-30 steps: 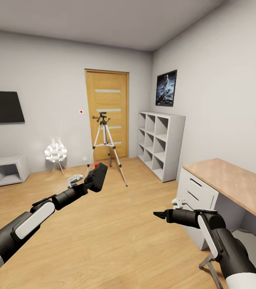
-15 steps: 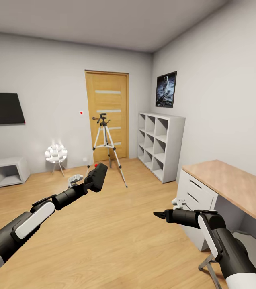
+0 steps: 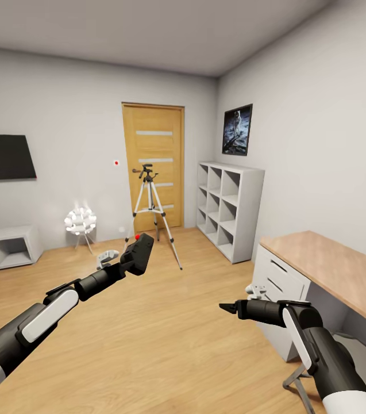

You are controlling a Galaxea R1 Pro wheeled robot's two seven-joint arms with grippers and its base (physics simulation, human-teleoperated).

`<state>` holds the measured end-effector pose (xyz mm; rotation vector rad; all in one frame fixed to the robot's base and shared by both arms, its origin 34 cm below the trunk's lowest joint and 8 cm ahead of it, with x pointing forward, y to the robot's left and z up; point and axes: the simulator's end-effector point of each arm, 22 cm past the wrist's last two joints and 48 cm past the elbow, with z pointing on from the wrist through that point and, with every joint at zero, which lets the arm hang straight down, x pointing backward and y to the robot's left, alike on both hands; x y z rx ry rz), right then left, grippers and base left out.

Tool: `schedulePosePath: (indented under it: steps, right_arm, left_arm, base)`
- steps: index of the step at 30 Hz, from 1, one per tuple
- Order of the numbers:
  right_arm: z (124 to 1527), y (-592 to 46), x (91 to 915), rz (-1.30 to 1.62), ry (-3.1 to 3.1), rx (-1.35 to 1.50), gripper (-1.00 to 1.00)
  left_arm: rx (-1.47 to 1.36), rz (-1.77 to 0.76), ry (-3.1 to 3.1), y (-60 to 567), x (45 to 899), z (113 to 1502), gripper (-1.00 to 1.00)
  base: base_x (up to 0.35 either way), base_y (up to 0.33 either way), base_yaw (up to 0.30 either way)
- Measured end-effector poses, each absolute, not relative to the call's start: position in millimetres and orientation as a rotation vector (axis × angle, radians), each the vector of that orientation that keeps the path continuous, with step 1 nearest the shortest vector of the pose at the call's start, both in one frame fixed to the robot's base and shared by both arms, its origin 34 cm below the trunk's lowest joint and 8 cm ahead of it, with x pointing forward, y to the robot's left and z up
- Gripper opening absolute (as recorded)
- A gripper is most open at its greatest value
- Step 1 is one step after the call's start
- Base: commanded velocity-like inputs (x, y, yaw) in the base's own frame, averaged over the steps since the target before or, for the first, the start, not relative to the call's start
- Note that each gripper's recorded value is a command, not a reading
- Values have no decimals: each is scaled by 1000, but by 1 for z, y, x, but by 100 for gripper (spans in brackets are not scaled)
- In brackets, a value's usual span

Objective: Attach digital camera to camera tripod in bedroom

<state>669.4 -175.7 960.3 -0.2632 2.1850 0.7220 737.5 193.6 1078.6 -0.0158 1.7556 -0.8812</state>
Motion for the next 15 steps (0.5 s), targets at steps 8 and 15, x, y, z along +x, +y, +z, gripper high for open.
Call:
schedulePosePath:
  steps: [8, 15]
  right_arm:
    - [971, -175, 668, 723, 2185, -264, 100]
    - [979, -175, 667, 724, 2185, -263, 100]
  left_arm:
    - [-16, -881, 1756, 194, 736, 1089, -100]
    - [-17, -882, 1756, 194, 735, 1098, -100]
  base:
    - [0, 0, 0]
    - [0, 0, 0]
